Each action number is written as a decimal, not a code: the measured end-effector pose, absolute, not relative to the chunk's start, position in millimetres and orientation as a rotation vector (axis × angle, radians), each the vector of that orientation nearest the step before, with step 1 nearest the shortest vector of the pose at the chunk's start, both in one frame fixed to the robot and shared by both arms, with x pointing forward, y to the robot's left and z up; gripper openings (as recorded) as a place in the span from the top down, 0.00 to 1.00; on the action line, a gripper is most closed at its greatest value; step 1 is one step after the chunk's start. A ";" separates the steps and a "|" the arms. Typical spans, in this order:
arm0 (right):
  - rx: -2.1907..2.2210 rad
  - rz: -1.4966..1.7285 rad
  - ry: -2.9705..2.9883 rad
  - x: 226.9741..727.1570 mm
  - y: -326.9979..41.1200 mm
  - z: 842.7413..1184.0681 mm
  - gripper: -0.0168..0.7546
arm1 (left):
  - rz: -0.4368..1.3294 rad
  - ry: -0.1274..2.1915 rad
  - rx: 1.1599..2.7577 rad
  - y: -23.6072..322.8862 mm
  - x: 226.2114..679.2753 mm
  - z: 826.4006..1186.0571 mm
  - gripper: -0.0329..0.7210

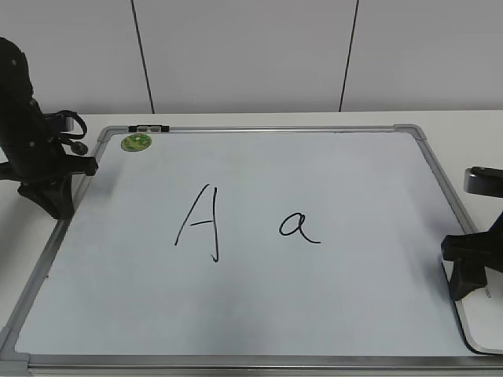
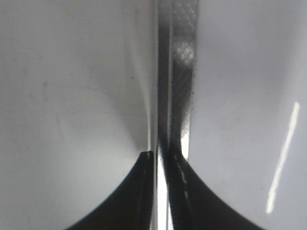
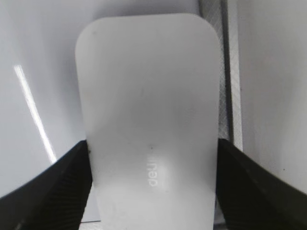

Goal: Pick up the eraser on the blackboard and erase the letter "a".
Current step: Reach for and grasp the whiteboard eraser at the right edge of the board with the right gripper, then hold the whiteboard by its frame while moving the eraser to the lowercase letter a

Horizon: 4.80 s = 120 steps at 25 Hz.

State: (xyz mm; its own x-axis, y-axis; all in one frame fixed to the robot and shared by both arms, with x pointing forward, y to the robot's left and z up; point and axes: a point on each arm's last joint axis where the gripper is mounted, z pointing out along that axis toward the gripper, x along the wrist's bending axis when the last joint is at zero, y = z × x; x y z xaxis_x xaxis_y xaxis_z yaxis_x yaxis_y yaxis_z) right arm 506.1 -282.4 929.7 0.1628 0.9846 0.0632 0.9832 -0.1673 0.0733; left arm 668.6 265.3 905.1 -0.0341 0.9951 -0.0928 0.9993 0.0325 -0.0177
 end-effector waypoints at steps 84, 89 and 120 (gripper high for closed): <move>2.085 -0.010 2.424 632.7 -174.7 950.4 0.30 | -0.125 2.216 2.135 264.6 669.0 905.5 0.82; 2.021 0.013 2.466 649.3 -148.0 938.4 0.30 | -0.125 2.216 2.135 264.6 669.0 905.5 0.82; 1.878 0.088 2.716 630.9 -78.5 930.2 0.30 | -0.124 2.215 2.131 264.4 669.4 905.7 0.82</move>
State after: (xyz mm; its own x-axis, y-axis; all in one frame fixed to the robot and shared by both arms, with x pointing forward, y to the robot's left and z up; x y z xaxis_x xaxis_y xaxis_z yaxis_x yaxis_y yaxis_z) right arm 630.9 -78.5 930.2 -0.3449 0.9245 0.1623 0.9331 0.3565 -0.0480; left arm 669.4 264.4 905.7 -0.0390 0.9940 -0.1023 0.9992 0.0379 -0.0128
